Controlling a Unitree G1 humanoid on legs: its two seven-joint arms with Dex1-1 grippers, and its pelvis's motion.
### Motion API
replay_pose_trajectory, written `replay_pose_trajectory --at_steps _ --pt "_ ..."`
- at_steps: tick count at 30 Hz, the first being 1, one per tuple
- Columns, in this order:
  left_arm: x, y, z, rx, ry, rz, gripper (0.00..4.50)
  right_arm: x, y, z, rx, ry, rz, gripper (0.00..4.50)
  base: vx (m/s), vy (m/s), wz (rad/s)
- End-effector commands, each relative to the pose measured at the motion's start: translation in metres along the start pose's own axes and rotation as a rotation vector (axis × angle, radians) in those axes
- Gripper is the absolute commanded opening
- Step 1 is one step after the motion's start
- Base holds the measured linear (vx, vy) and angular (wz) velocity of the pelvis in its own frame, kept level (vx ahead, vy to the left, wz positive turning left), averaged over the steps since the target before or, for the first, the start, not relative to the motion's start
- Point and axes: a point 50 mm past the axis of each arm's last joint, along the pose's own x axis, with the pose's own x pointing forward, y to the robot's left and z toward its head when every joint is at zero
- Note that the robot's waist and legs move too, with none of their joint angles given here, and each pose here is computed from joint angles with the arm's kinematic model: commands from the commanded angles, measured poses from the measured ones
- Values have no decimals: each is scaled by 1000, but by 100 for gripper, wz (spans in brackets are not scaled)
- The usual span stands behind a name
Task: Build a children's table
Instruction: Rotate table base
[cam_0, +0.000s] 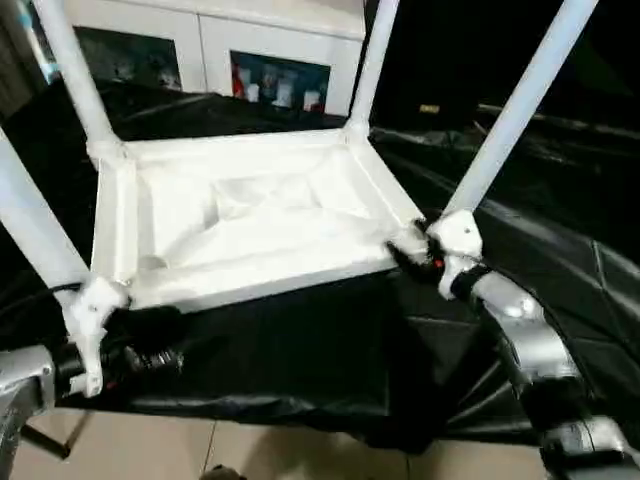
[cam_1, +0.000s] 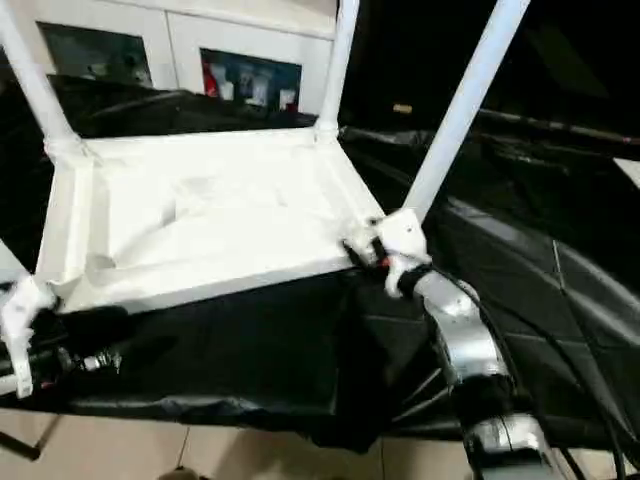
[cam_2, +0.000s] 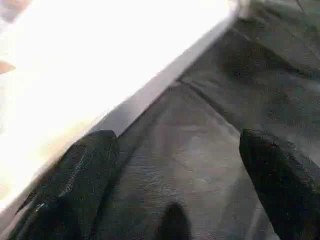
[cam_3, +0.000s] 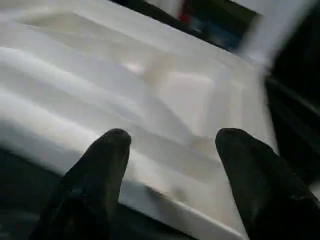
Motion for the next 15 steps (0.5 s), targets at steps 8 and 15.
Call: replay_pose_trajectory --at_steps 8,15 --pt "-23 0 -5 -56 -37 7 445 -33 -7 -13 -7 79 47 312 0 0 0" --pt "-43 11 -5 -46 -67 134 445 -38 -11 -15 3 103 21 312 0 0 0"
